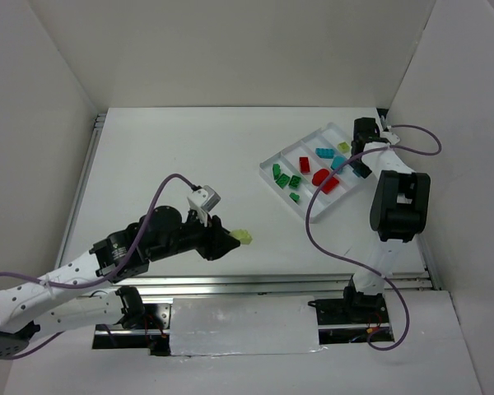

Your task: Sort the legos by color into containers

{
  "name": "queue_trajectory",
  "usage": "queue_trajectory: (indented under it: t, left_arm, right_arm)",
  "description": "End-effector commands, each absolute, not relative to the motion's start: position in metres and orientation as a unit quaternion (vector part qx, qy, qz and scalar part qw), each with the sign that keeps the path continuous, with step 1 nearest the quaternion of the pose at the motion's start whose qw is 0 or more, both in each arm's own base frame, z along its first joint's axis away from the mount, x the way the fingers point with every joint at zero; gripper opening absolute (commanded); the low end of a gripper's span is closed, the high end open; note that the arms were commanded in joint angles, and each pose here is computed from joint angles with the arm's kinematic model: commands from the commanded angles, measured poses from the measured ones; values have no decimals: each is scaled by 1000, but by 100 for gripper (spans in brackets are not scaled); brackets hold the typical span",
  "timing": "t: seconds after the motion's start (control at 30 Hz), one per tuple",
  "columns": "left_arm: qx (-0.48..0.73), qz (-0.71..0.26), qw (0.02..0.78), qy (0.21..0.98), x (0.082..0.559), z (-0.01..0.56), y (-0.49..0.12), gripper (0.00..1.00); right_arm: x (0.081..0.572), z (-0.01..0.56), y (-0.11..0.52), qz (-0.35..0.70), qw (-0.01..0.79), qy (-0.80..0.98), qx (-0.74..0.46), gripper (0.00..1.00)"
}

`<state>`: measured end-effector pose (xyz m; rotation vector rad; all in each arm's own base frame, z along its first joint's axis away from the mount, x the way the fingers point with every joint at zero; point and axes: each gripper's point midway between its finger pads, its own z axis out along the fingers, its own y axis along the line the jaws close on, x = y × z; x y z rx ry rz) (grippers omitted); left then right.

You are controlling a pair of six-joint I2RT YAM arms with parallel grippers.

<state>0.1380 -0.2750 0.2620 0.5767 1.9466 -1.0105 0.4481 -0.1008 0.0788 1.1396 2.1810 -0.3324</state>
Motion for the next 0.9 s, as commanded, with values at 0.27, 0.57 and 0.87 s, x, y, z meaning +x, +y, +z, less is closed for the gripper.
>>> queue_trajectory:
  t: [0.27, 0.57, 0.87]
  left_arm:
    - [233, -419, 442, 758, 145, 279, -287, 0]
    - [233, -414, 443, 760, 146, 279, -286, 0]
    - [207, -434, 461, 746, 151, 297, -288, 0]
  right_arm:
    - [459, 77, -95, -104, 320, 841, 423, 28]
    - [460, 81, -86, -82, 322, 847, 414, 90]
    - [460, 162, -25, 64, 393, 859, 322, 95]
